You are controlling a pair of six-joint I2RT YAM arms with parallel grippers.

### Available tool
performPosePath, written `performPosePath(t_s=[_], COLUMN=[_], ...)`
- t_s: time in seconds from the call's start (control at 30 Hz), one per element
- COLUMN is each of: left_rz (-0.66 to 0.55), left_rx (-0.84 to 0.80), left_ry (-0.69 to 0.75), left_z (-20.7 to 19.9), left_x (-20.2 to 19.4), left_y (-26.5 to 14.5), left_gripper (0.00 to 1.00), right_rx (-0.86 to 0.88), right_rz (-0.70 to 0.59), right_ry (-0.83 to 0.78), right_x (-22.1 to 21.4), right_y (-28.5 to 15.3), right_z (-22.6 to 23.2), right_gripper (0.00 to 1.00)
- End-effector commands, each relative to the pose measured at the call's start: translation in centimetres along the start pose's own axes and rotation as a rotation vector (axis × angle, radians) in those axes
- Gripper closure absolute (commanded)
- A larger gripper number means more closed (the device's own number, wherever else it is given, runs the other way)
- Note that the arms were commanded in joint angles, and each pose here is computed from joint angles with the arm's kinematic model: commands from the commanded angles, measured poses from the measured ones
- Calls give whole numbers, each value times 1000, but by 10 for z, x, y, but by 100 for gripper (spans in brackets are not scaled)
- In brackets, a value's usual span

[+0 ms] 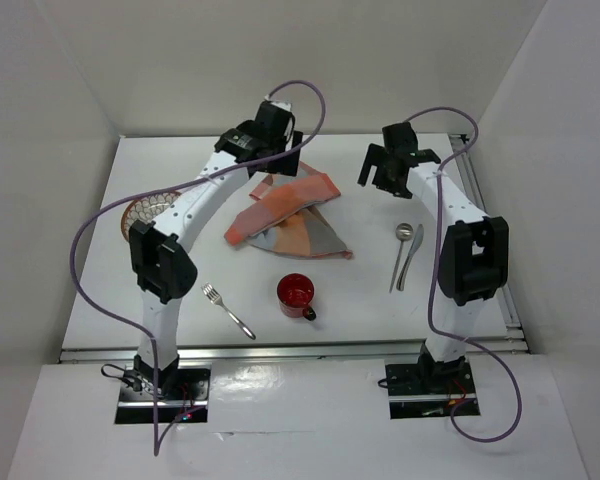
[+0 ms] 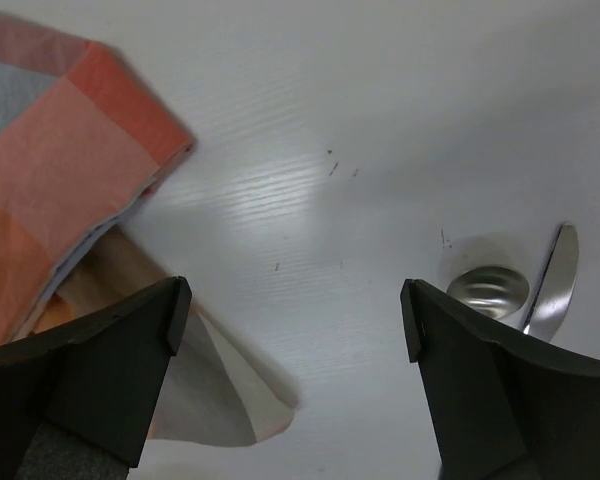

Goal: Set the dinner table for one person

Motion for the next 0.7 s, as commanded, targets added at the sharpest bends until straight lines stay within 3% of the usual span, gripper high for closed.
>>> performPosePath(t_s=[0.0,0.2,0.43,0.53,0.67], left_rz=[27,1,-70,-65,-82], left_rx=[-100,-250,-304,-297,-250], left_ry=[18,30,64,83,42], left_z=[-21,-76,-127,-138,-121], left_x=[-4,1,3,-6,10], left_y=[2,26,76,95,84], left_gripper=[0,0,1,3,4], right_rx=[-74,-102,-42,122,239], right_rz=[22,46,108,144,159], right_ry=[33,82,85,81,38], right_x=[-2,-9,-39,-43,-41], right_y=[7,-1,-12,-13,1], right_z=[-18,-45,-62,-36,10], right_gripper=[0,0,0,5,7])
Point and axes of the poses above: each gripper's point midway between its finger pads, its own y axis out along the fingers, its own z axis along the line the jaws close on, x = y × z, the point moved 2 cm from there along -y, back along the fingers, and after that the axes turned 14 degrees about y, right-handed, at the moved point
